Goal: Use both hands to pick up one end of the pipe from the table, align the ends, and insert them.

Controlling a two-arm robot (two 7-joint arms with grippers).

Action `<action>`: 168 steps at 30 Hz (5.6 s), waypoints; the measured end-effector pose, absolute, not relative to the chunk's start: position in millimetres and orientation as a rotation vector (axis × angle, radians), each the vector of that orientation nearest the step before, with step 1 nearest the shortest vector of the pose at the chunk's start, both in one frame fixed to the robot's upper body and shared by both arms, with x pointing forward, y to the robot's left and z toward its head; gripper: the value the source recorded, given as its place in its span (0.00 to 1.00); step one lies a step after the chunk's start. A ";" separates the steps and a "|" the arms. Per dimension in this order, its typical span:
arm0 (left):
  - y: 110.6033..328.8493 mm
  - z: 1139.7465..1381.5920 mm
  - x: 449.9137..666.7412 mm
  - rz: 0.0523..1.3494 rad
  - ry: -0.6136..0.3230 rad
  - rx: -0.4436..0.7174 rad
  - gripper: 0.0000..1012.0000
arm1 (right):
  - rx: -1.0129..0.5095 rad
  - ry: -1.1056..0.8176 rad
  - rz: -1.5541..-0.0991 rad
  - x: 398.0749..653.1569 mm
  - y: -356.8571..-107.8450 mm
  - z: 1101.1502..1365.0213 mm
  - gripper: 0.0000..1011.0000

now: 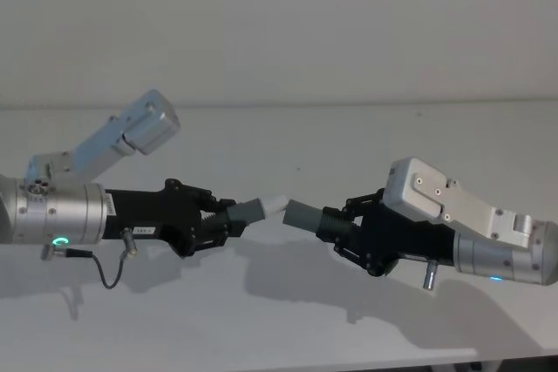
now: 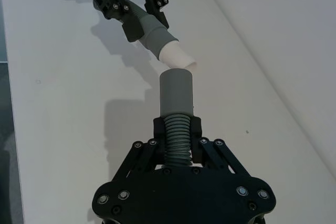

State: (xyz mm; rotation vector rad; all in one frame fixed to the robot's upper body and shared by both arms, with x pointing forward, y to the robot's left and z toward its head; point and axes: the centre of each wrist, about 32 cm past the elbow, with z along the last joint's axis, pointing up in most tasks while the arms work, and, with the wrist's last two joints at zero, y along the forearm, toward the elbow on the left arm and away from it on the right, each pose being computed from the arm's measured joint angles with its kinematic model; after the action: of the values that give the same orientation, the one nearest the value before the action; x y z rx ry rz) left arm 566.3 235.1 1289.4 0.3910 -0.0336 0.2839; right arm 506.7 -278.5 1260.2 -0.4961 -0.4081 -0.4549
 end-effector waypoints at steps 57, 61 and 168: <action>237.5 1294.9 561.9 0.279 -0.038 0.396 0.33 | -0.509 -0.384 -0.452 505.3 -283.1 1261.1 0.23; 237.6 1294.5 561.5 0.277 -0.035 0.401 0.33 | -0.509 -0.384 -0.453 505.0 -283.4 1261.2 0.23; 235.5 1309.2 579.8 0.131 -0.059 0.484 0.33 | -0.483 -0.386 -0.298 513.4 -279.9 1283.2 0.23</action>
State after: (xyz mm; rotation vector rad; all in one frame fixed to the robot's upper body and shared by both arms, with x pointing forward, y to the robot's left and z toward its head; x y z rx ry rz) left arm 579.8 235.5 1309.2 0.4836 -0.0588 0.1308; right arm 513.4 -279.9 1283.2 -0.4833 -0.3858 -0.2979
